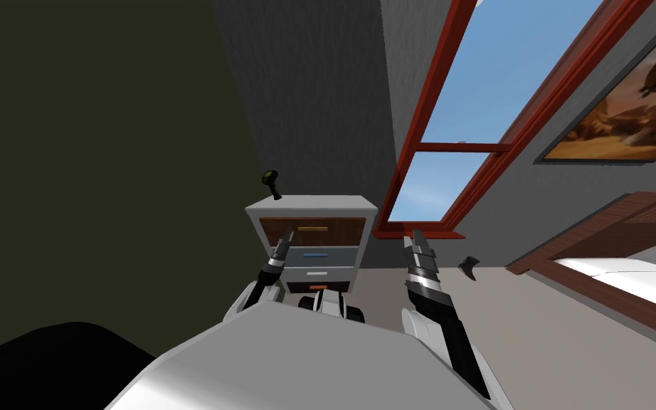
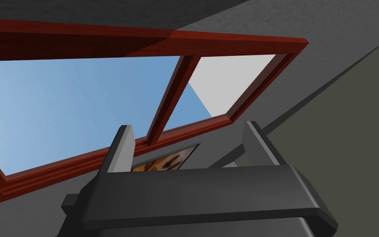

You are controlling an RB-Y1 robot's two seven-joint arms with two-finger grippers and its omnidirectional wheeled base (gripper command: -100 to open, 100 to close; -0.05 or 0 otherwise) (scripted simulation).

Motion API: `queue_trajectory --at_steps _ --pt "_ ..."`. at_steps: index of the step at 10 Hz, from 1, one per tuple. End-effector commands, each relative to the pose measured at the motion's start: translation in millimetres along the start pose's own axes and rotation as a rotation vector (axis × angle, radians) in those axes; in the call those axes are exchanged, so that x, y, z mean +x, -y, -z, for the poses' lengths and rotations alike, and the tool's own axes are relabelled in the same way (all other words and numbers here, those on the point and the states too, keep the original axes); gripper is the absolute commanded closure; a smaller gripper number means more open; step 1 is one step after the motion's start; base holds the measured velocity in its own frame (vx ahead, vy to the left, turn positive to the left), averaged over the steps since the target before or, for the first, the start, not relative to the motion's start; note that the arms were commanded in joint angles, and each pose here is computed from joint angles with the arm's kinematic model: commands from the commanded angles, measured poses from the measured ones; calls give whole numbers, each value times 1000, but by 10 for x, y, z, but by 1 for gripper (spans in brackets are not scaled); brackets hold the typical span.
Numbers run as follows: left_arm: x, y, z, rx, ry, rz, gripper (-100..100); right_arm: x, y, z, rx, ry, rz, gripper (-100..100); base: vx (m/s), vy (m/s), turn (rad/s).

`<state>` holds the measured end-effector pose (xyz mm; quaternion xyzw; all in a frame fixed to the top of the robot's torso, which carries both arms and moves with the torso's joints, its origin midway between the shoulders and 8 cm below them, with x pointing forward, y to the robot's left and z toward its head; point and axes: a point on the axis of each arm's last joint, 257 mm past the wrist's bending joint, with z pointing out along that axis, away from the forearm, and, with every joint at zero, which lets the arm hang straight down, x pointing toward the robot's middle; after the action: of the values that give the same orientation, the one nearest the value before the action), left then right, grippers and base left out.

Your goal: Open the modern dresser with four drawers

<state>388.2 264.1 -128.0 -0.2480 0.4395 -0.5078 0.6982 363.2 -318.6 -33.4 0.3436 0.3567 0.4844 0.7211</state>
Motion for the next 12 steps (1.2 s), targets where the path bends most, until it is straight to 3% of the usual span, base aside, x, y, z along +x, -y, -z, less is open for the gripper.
queue_trajectory --at_steps 1,4,12 --pt "44 -197 98 -49 -11 2 -100 0 0 0 0 0 0 0 3 -10 3" --pt "85 -476 255 -101 -19 2 -100 0 0 0 0 0 0 0 1 -18 12" --pt "158 -880 533 -184 -24 11 -100 0 0 0 0 0 0 0 5 -19 7"
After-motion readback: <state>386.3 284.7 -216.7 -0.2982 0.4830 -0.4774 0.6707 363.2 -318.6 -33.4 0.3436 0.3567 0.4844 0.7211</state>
